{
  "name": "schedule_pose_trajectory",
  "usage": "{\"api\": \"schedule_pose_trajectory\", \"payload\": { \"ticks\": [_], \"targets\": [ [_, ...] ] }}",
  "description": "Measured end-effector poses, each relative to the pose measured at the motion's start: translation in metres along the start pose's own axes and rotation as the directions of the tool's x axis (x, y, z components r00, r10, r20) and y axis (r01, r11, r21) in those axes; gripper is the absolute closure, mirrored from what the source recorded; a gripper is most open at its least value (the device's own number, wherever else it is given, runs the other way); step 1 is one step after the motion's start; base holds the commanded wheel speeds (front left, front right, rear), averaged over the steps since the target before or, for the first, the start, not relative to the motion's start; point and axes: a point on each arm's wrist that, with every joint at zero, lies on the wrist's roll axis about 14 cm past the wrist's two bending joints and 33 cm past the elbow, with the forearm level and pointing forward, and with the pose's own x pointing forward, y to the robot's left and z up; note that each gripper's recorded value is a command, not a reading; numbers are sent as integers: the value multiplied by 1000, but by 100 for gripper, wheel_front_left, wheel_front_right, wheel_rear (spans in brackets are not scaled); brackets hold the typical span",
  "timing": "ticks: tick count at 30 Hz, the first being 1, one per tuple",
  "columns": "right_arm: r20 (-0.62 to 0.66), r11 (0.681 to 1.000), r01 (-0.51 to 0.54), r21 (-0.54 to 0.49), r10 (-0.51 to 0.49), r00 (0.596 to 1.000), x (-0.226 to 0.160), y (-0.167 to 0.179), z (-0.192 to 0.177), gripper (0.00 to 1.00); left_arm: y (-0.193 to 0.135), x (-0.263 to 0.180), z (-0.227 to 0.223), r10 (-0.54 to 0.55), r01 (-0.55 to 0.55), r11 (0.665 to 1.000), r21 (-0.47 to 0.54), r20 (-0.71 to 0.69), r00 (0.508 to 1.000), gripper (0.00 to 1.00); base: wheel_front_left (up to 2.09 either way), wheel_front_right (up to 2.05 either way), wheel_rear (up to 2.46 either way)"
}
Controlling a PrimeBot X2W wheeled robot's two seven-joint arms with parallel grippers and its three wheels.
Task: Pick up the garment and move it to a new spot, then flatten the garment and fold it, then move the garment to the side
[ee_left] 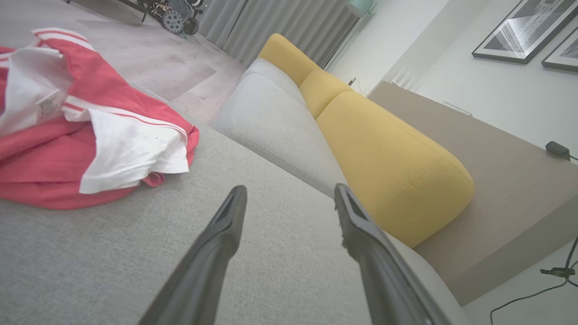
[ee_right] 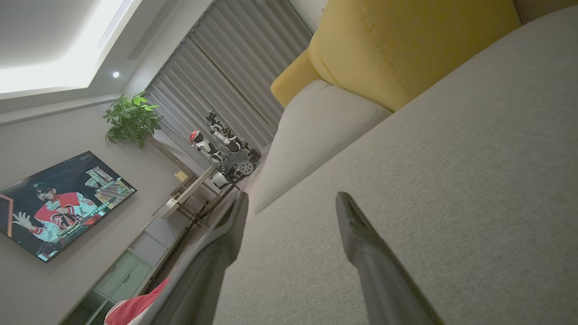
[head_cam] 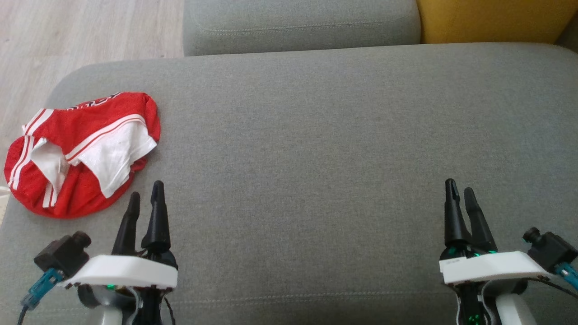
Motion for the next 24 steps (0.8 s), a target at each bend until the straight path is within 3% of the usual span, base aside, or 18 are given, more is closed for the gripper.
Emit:
{"api": "schedule_pose_trajectory", "payload": {
  "ticks": [13, 24],
  "targets": [
    [23, 988, -23, -155, 27, 999, 0, 5, 5, 0, -5, 0, 11, -13, 5, 989, 146, 53, 998, 0, 0, 0, 0],
    [45, 951, -56, -303, 73, 996, 0, 14, 10, 0, -9, -2, 17, -35, 8, 960, 279, 89, 995, 0, 0, 0, 0]
  ]
}}
